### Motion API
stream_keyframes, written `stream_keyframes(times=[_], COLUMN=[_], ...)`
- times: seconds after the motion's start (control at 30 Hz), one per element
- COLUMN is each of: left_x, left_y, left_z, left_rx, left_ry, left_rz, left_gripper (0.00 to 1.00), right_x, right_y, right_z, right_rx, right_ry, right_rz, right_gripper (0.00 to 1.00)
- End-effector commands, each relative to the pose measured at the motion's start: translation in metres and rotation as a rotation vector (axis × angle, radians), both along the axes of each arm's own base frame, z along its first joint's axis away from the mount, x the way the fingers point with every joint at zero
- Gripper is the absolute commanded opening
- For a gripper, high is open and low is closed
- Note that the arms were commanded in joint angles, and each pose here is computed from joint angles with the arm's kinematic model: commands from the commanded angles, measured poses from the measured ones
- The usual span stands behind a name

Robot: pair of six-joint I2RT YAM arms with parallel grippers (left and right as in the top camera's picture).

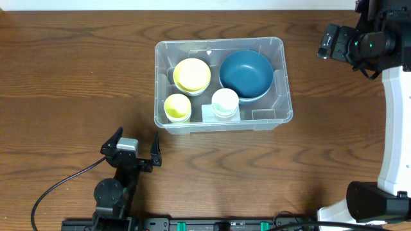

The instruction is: Pack container

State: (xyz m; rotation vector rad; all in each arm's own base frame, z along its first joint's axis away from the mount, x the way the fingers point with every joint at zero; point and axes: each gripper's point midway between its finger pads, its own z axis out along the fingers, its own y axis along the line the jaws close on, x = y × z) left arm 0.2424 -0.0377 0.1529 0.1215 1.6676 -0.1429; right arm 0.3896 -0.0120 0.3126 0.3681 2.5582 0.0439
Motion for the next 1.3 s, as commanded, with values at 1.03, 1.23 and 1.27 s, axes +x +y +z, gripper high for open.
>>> stream_keyframes(times=[1.03,1.23,1.27], left_x=[-0.001,-0.001,-0.001], left_y=[0.000,0.000,0.000], left_z=[-0.015,-0.015,-0.015], left_rx=[0.007,0.007,0.007], left_ry=[0.048,0.048,0.048], left_rz=[-0.002,-0.002,-0.002], left_gripper=[0.98,0.98,0.98], right_x=[0.004,0.028,0.031], right_y=[0.013,0.052,0.058], right_z=[0.007,0.021,0.021], right_rx=[-0.083,-0.064,-0.059], right_ry=[-0.037,-0.299,-0.349], right_rz=[0.074,0.149,0.160], right_gripper=[0.99,0.99,0.99])
